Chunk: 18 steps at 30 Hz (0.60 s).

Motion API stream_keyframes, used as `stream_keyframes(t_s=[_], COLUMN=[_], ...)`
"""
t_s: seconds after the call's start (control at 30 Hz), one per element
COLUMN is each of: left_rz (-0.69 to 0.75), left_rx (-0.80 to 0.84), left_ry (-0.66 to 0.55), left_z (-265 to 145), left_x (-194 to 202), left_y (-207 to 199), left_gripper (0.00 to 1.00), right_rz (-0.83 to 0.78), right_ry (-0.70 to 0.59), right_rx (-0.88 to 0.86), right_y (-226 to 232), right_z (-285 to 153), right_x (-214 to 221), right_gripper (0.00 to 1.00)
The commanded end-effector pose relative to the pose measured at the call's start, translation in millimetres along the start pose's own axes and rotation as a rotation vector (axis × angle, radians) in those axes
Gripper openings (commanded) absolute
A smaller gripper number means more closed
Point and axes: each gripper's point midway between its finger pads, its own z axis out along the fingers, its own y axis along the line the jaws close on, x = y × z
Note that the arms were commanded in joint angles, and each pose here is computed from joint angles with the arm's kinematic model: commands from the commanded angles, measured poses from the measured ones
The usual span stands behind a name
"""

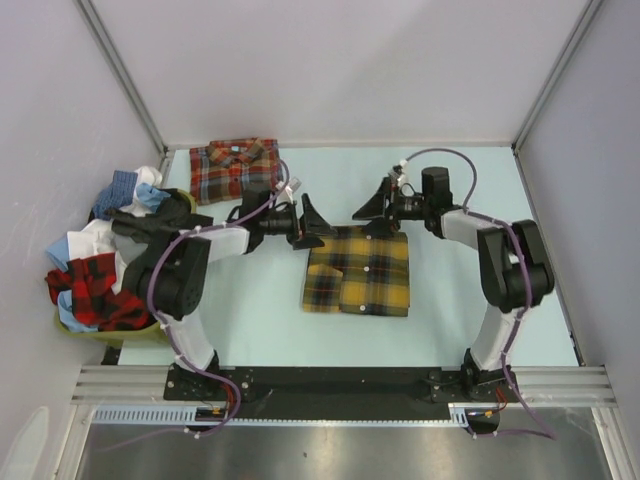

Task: Fold and stack the long sleeve shirts
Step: Fold the shirt

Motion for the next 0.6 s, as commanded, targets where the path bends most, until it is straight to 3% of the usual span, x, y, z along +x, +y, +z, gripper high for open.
stream_keyframes(t_s=[0.0, 0.07, 0.13, 0.17, 0.2, 0.27, 0.37, 0.53, 0.57], left_rz=[0.115, 0.157, 0.208, 0.236, 0.244, 0.249, 0.281, 0.286, 0.291], left_rx=[-0.077, -0.162, -0.301, -0.390, -0.459, -0.558, -0.670, -0.654, -0.650], left_ry=[-0.121, -0.131, -0.144, -0.187, -0.187, -0.178, -0.192, -0.095, -0.094], left_z=[-42.9, -56.3, -73.5, -82.7, -90.6, -107.5, -127.9, -130.4, -132.0], left_x=[-18.5, -20.7, -23.5, -36.4, -36.6, -32.2, -28.9, 1.5, 6.0], left_y=[-20.5, -16.7, -12.9, -9.5, -3.7, 4.8, 13.9, 24.7, 25.2], left_gripper=[1.00, 0.99, 0.99, 0.98, 0.96, 0.91, 0.91, 0.92, 0.93], right_rz=[-0.312, -0.459, -0.606, -0.675, -0.746, -0.919, -1.098, -1.251, -1.280], right_ry=[0.202, 0.212, 0.211, 0.220, 0.223, 0.251, 0.327, 0.482, 0.495], right_rx=[0.164, 0.248, 0.268, 0.293, 0.297, 0.327, 0.302, 0.308, 0.312], right_y=[6.8, 8.5, 16.3, 17.7, 20.1, 15.8, 15.1, -2.2, -5.2], right_z=[8.1, 10.4, 8.0, 16.2, 19.7, 28.8, 58.3, 76.6, 76.7], right_x=[61.5, 68.9, 77.3, 86.5, 91.2, 103.8, 131.3, 180.4, 184.5], right_gripper=[0.99, 0.93, 0.70, 0.43, 0.33, 0.23, 0.24, 0.42, 0.49])
